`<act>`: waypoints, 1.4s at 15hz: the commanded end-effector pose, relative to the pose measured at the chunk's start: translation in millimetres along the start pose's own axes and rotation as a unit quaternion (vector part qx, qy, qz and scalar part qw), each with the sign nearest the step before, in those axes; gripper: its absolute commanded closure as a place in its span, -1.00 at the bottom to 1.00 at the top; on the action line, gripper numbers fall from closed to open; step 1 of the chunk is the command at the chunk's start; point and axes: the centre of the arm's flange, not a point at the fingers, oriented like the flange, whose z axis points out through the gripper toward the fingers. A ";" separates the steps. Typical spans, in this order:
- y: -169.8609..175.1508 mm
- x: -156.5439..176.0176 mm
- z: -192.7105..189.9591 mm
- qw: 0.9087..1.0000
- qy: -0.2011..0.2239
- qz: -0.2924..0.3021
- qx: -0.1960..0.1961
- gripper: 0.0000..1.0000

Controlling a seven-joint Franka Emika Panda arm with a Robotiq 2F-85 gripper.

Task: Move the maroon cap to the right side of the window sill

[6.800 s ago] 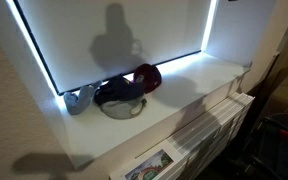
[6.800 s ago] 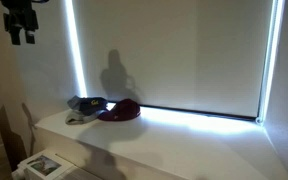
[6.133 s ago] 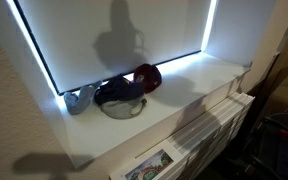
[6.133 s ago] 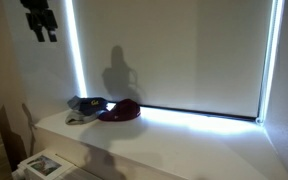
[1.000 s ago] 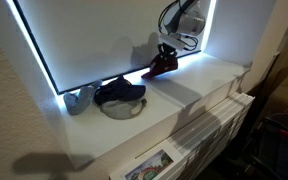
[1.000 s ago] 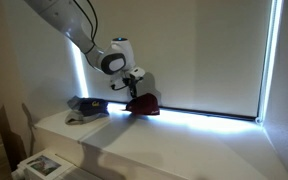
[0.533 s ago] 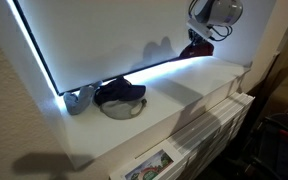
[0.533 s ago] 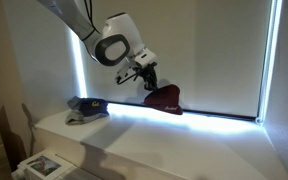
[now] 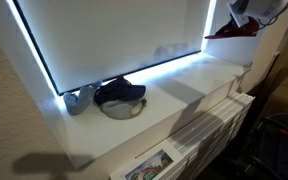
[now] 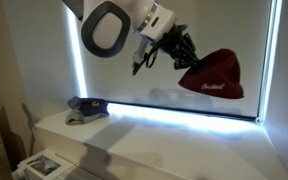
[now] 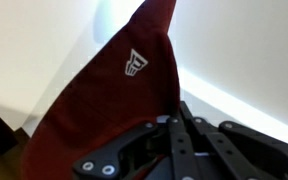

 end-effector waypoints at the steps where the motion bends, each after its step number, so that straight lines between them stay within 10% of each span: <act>1: 48.3 81.6 -2.5 0.997 0.061 0.042 0.032 0.98; 6: 49.1 174.8 -8.0 0.997 0.062 0.008 0.035 0.98; 14: -81.4 136.7 -7.1 0.992 -0.008 -0.091 0.084 0.98; 21: -63.1 90.3 79.1 0.994 -0.023 -0.094 0.051 0.98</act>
